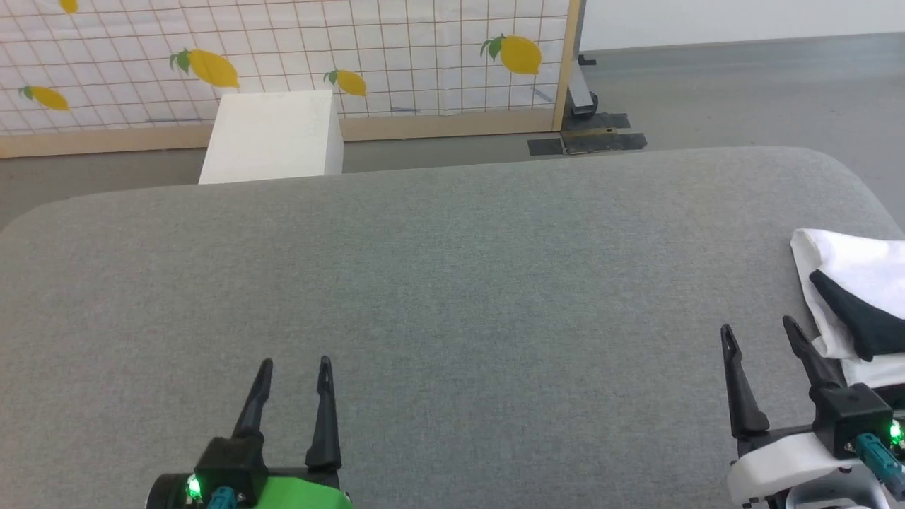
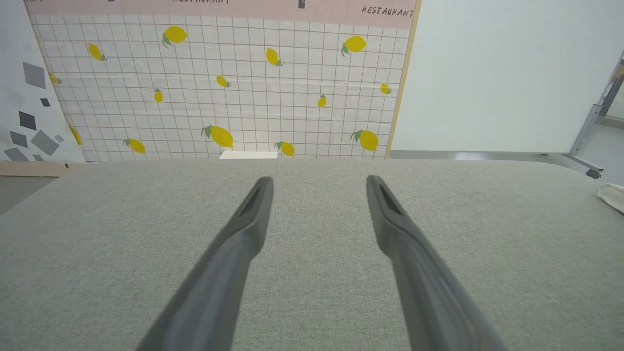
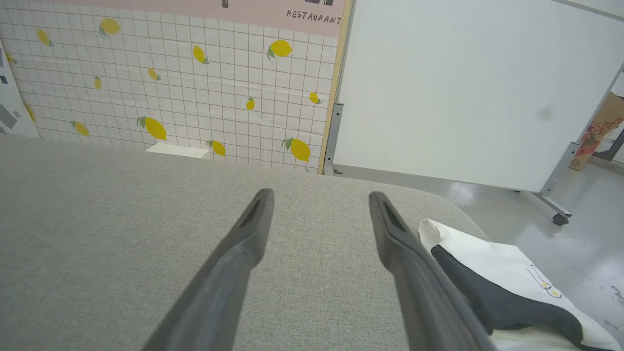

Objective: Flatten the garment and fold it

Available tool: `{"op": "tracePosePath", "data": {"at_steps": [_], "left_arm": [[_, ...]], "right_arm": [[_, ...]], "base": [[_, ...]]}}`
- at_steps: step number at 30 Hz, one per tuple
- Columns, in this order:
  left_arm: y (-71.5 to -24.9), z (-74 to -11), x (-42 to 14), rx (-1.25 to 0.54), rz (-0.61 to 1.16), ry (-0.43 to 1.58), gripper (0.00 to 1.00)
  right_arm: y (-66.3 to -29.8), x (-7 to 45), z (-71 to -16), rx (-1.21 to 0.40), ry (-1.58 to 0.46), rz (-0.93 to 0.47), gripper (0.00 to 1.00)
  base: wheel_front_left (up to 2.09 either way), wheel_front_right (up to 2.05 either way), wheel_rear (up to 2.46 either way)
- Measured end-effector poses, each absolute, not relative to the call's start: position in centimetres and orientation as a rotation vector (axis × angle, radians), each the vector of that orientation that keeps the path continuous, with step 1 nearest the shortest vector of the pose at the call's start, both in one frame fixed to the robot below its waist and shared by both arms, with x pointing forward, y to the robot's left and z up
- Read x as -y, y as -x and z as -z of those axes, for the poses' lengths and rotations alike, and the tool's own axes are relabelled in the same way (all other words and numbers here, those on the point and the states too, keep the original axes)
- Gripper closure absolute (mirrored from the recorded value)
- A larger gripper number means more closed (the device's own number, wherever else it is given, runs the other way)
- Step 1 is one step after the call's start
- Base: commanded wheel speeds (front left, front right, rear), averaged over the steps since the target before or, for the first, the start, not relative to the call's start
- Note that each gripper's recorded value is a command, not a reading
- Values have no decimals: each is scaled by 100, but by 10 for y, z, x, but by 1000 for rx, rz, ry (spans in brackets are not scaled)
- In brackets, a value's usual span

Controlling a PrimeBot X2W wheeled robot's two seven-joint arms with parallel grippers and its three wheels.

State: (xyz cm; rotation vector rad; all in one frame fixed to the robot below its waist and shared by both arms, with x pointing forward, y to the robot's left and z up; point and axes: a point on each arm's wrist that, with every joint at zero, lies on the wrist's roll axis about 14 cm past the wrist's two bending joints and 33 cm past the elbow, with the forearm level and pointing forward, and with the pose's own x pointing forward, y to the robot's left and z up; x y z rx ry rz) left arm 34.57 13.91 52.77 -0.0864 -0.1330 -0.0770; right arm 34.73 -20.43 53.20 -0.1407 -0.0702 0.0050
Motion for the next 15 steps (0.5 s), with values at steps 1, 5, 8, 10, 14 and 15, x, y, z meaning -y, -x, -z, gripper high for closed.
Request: {"op": "tracePosePath", "data": {"at_steps": [1,5,8,10,14,15], "left_arm": [[-346,-526,-138,128,81,86,0],[-345,-525,-133,126,96,86,0],[-345,-526,-132,130,101,86,0],[-344,-527,-131,132,104,87,0],[-341,-526,-129,131,112,80,100],[-341,-526,-129,130,112,80,100]], "right_arm": [[-347,205,-531,72,137,-2,0],[-344,209,-528,76,103,9,0],[-342,212,-526,78,85,20,0],[-341,214,-525,78,78,25,0],[-340,214,-523,75,70,26,100],[-340,214,-523,74,70,26,100]], "base": [[0,0,0],[0,0,0],[0,0,0],[0,0,0],[0,0,0],[0,0,0]]}}
